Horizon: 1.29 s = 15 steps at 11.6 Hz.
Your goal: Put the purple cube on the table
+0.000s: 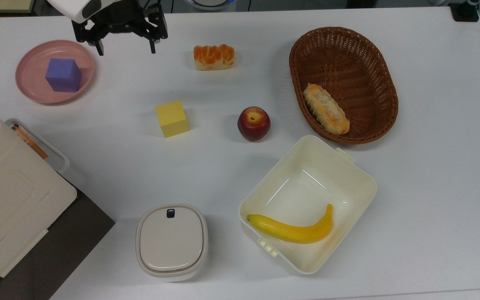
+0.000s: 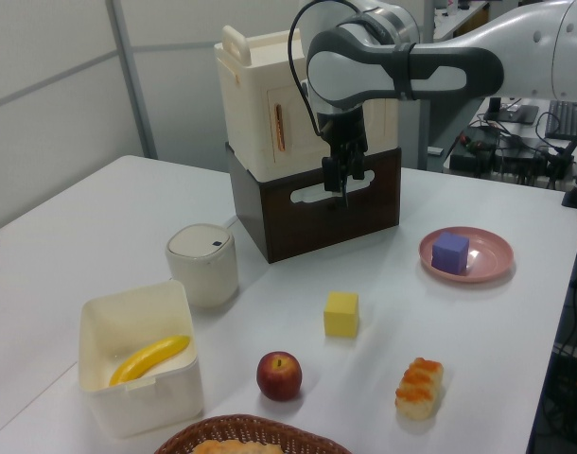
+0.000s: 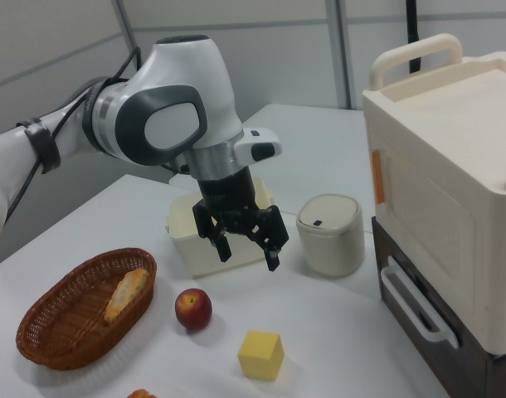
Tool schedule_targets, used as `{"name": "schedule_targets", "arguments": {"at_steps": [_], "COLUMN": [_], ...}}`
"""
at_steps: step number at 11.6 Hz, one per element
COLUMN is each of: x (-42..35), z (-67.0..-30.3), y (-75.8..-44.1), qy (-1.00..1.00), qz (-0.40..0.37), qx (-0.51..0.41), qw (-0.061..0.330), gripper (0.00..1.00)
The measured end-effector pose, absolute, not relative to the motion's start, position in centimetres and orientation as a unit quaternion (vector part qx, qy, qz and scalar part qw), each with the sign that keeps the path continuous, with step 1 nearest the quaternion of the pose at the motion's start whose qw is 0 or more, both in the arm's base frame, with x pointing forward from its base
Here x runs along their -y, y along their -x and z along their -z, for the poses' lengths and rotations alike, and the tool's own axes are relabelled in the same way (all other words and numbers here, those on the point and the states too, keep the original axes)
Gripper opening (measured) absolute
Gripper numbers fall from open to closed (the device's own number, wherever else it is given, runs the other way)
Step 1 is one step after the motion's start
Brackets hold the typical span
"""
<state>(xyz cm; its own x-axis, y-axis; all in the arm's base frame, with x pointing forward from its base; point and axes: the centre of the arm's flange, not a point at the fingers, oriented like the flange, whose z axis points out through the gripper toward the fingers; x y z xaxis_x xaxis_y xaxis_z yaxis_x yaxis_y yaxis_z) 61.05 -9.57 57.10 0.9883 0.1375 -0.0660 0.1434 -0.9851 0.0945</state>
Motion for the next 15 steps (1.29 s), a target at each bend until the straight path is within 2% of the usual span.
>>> {"name": "schedule_targets", "arguments": {"at_steps": [15], "x": [9.82], "z": [-57.19], "y": [-60.97], "qy": [-0.997], "qz": [0.027], "qx": [-0.066], "qw": [0.039], "gripper": [1.0]}}
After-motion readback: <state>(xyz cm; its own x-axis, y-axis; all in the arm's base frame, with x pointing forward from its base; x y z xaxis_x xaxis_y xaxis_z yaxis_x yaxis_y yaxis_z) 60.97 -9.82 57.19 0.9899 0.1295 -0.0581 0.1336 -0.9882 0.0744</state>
